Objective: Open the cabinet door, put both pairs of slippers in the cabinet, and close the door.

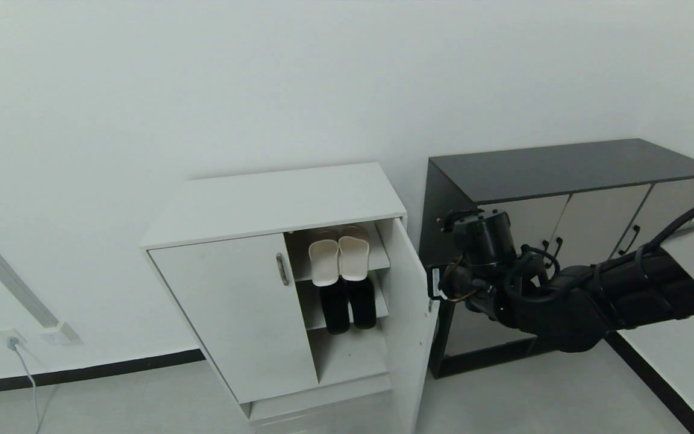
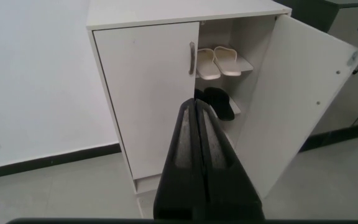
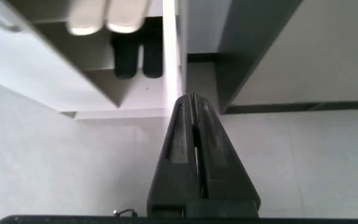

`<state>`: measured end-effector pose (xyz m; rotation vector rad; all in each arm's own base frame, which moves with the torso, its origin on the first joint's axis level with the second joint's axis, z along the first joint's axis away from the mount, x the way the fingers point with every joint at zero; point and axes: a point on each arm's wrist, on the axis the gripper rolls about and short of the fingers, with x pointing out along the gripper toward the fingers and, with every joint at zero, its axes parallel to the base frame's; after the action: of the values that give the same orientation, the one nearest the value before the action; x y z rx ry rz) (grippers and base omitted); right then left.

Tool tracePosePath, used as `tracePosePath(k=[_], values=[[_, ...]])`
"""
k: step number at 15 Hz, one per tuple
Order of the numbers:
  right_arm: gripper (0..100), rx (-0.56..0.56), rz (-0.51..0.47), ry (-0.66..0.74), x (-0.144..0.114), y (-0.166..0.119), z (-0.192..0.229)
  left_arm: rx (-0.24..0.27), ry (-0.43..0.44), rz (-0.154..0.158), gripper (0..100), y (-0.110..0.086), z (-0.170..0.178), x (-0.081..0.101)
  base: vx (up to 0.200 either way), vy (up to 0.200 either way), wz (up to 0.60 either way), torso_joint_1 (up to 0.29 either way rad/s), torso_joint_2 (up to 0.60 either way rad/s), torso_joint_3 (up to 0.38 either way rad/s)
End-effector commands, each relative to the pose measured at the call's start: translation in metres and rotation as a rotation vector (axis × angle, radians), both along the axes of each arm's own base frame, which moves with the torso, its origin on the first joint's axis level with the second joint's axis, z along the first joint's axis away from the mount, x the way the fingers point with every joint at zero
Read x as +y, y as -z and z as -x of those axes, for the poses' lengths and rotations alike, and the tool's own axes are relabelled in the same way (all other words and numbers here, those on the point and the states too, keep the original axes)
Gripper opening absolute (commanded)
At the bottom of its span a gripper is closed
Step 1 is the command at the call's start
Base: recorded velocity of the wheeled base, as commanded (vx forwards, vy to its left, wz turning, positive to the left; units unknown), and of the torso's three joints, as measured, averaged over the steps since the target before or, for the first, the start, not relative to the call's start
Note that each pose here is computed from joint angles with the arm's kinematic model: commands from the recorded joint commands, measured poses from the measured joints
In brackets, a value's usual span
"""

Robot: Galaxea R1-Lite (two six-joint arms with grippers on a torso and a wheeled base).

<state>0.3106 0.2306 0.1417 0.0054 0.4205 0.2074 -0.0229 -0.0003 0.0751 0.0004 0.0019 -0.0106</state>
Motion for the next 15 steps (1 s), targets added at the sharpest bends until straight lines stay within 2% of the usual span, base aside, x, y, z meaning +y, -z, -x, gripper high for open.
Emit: tracePosePath(k=[1, 4, 6, 12, 15], values=[[0, -0.018, -0.010, -0.021, -0.002, -0.012, 0.014, 0.001, 0.000, 0.000, 0, 0.000, 0.000, 0.000, 0.000, 0.000, 0.00, 0.000, 0.00, 0.000], [0, -0.030, 0.027, -0.076, -0.007, -0.009, 0.024, 0.001, 0.000, 0.000, 0, 0.000, 0.000, 0.000, 0.000, 0.000, 0.00, 0.000, 0.00, 0.000], [0, -0.054, 0.013, -0.126, -0.009, -0.007, 0.029, 0.001, 0.000, 0.000, 0, 0.000, 0.000, 0.000, 0.000, 0.000, 0.00, 0.000, 0.00, 0.000], [0, -0.060, 0.035, -0.149, -0.007, -0.002, 0.032, 0.001, 0.000, 0.000, 0, 0.000, 0.000, 0.000, 0.000, 0.000, 0.00, 0.000, 0.00, 0.000], [0, -0.057, 0.035, -0.156, -0.005, -0.001, 0.033, 0.001, 0.000, 0.000, 0, 0.000, 0.000, 0.000, 0.000, 0.000, 0.60, -0.004, 0.00, 0.004]])
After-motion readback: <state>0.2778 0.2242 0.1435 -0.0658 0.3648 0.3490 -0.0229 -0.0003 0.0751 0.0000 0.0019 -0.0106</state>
